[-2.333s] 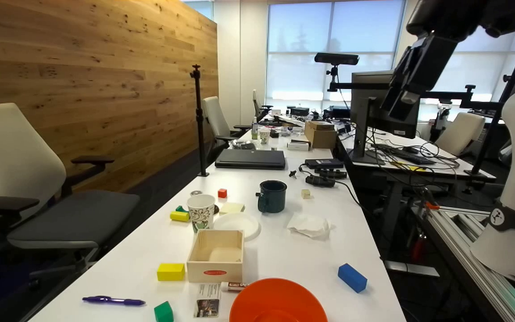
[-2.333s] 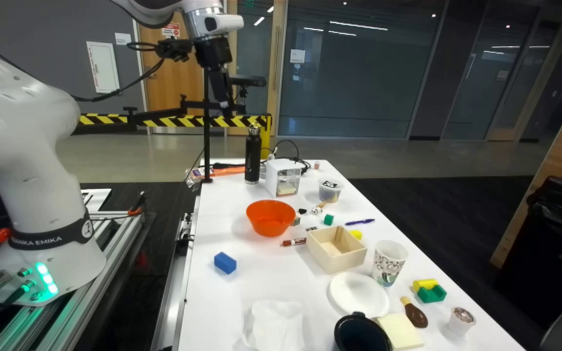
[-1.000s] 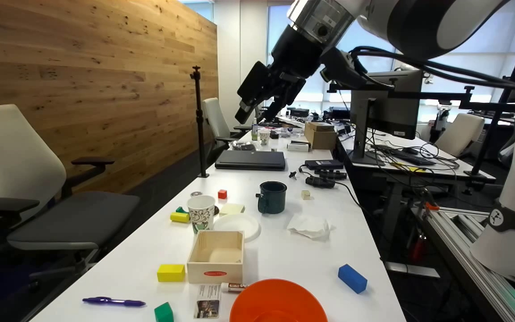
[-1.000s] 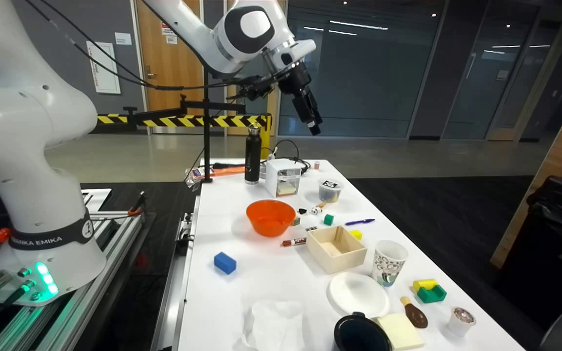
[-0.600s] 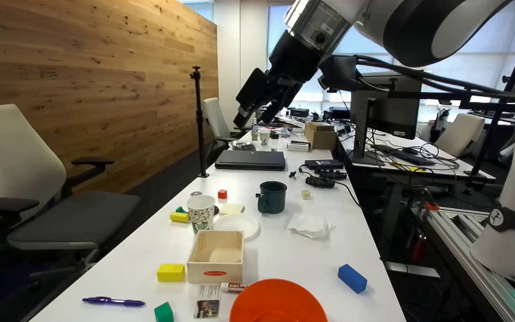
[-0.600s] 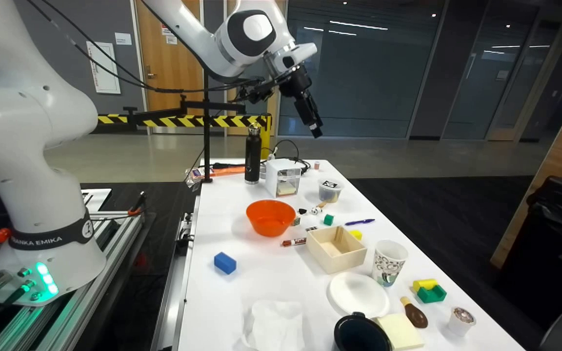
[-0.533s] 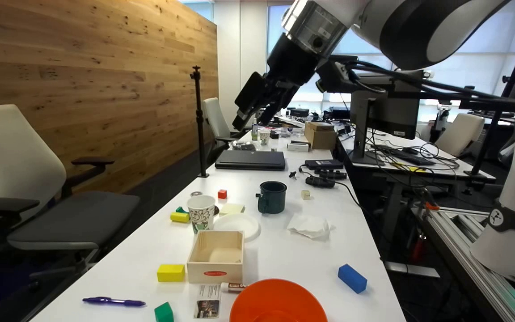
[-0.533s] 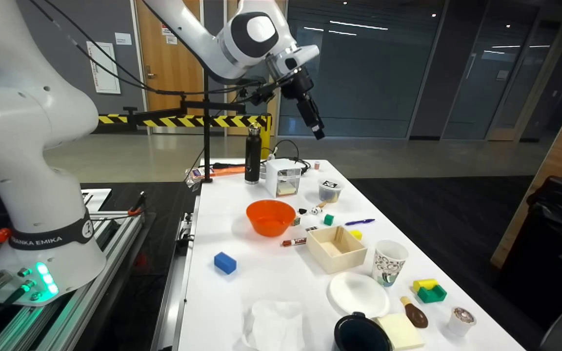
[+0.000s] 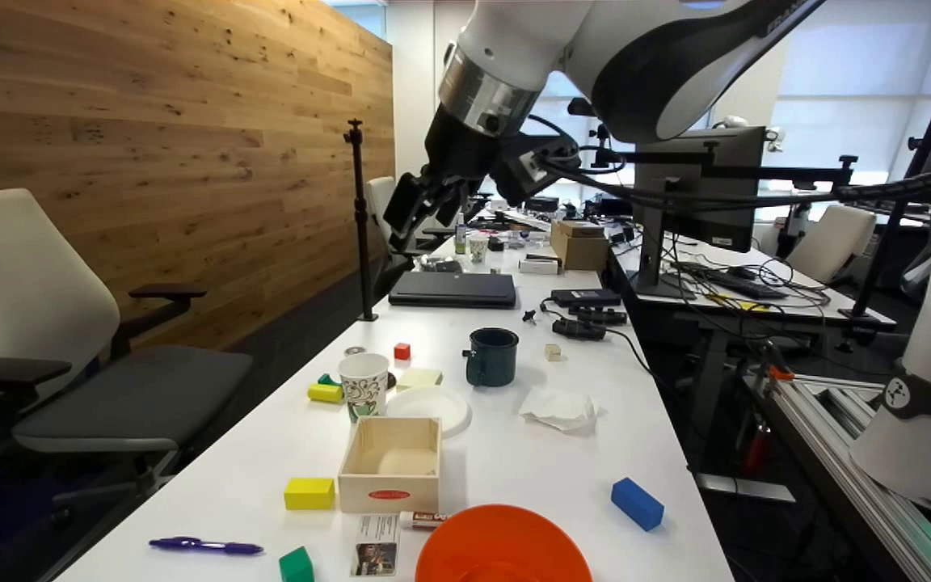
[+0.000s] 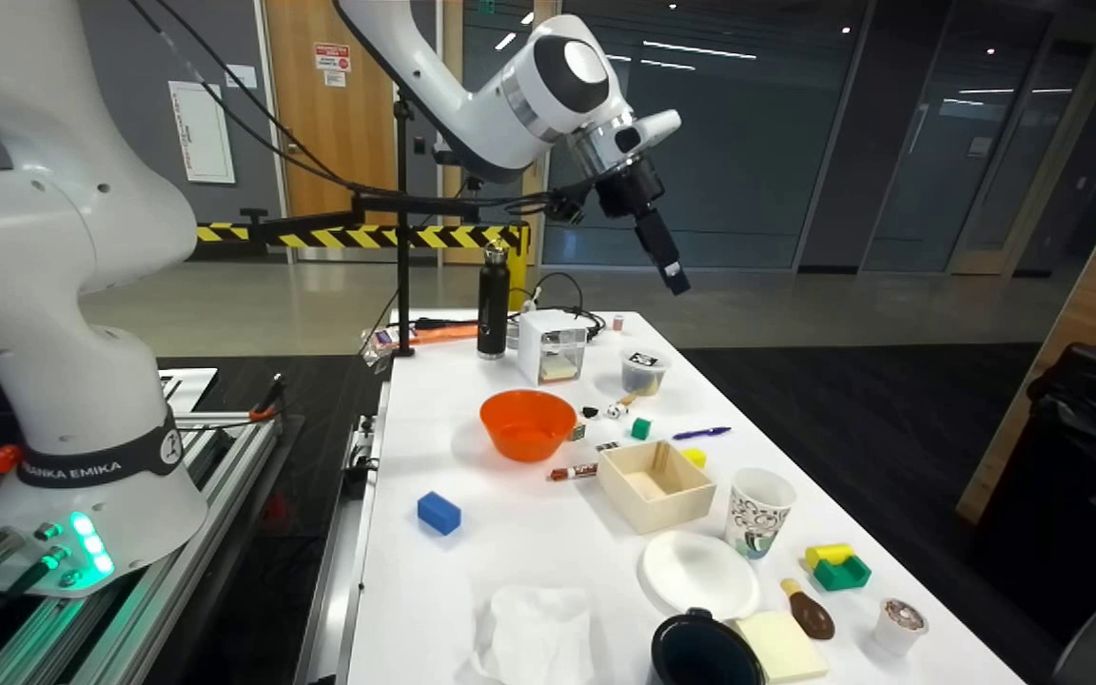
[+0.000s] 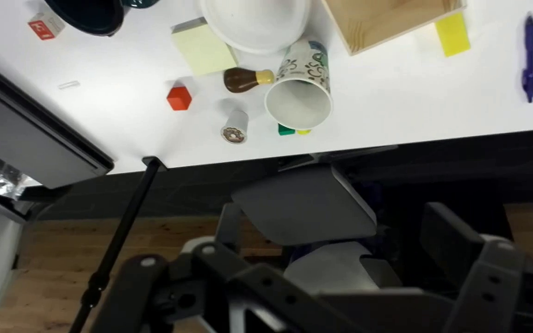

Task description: Move the cup to the right

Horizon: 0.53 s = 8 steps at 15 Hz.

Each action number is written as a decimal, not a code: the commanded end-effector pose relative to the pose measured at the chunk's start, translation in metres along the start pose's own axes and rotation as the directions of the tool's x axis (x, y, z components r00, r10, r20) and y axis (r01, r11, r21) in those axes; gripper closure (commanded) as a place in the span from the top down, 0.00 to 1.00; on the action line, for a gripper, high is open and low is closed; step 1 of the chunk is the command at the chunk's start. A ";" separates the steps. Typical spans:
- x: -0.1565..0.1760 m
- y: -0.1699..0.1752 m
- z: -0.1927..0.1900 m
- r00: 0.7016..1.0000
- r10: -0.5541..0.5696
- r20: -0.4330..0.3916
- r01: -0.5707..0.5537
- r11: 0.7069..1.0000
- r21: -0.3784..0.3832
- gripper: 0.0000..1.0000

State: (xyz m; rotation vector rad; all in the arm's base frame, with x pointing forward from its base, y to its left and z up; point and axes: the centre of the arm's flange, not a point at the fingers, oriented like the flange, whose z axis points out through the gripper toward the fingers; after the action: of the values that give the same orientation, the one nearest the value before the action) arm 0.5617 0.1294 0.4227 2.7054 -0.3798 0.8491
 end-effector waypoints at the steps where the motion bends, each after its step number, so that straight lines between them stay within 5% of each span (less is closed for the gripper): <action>1: 0.028 -0.031 0.031 0.995 0.008 0.104 0.002 0.995 -0.096 1.00; 4: 0.029 -0.044 0.048 0.973 0.008 0.230 0.020 0.993 -0.120 1.00; 8: 0.041 -0.055 0.068 0.924 0.046 0.379 -0.031 0.998 -0.047 1.00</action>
State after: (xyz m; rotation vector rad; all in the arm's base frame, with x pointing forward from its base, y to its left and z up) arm 0.6127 0.1509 0.3769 2.7533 -0.4745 0.4284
